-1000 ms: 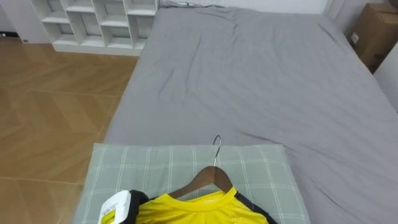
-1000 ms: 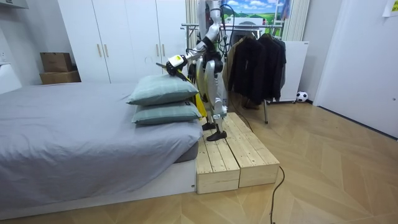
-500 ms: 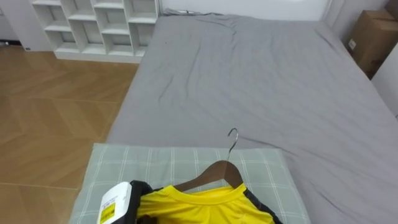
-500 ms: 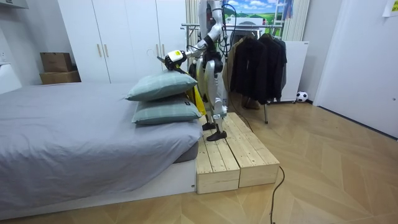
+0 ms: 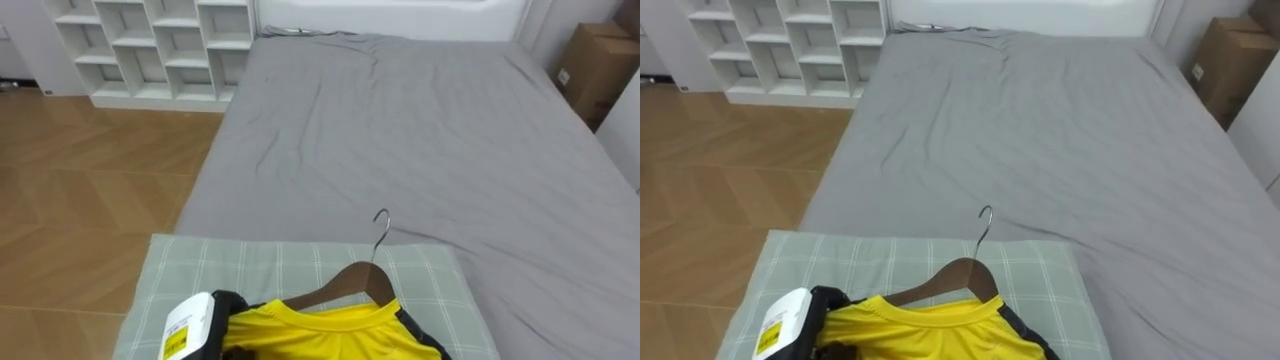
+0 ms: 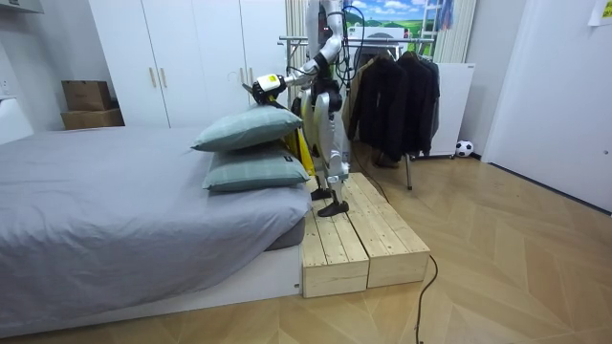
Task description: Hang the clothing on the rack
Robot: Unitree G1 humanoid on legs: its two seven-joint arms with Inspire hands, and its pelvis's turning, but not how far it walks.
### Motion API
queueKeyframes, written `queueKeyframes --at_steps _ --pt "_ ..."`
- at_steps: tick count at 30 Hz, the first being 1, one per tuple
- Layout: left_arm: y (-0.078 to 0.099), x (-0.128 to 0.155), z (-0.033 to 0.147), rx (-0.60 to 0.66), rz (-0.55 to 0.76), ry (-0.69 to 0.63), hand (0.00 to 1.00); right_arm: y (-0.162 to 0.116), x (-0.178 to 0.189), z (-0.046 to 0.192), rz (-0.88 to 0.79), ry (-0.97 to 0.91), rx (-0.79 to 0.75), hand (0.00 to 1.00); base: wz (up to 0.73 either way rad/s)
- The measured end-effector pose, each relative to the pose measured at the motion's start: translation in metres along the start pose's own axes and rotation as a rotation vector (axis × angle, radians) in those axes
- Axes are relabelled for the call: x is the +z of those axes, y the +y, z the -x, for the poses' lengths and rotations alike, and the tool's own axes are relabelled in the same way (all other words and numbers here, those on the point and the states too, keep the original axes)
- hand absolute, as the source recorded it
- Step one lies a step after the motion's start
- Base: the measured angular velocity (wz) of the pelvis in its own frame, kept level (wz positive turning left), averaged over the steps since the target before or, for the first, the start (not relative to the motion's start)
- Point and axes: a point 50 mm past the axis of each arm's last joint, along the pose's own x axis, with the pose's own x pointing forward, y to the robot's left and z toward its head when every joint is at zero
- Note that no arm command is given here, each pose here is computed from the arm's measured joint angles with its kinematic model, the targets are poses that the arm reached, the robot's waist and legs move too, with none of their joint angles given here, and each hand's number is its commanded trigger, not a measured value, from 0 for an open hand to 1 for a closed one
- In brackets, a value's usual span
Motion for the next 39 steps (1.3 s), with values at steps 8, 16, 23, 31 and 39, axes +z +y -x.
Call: queueKeyframes --at_steps 8,16,23,31,39 --pt "0.013 0.004 -0.001 0.041 0.000 -0.045 1.00 -0.016 -0.010 0.004 -0.016 -0.003 -0.093 0.00 -0.06" --pt "0.023 -0.010 0.002 0.074 -0.010 -0.003 1.00 -0.037 -0.025 0.011 0.121 0.037 -0.244 0.00 -0.06" --pt "0.025 -0.013 0.003 0.074 -0.027 -0.002 1.00 -0.058 -0.022 0.017 0.318 0.008 -0.401 0.00 0.00" --pt "0.035 -0.014 0.007 0.107 -0.031 -0.012 1.00 -0.066 0.005 0.020 0.489 -0.125 -0.537 0.00 -0.01" --pt "0.037 -0.010 0.012 0.119 -0.020 -0.018 1.00 -0.062 0.050 0.031 0.543 -0.366 -0.639 0.00 0.00"
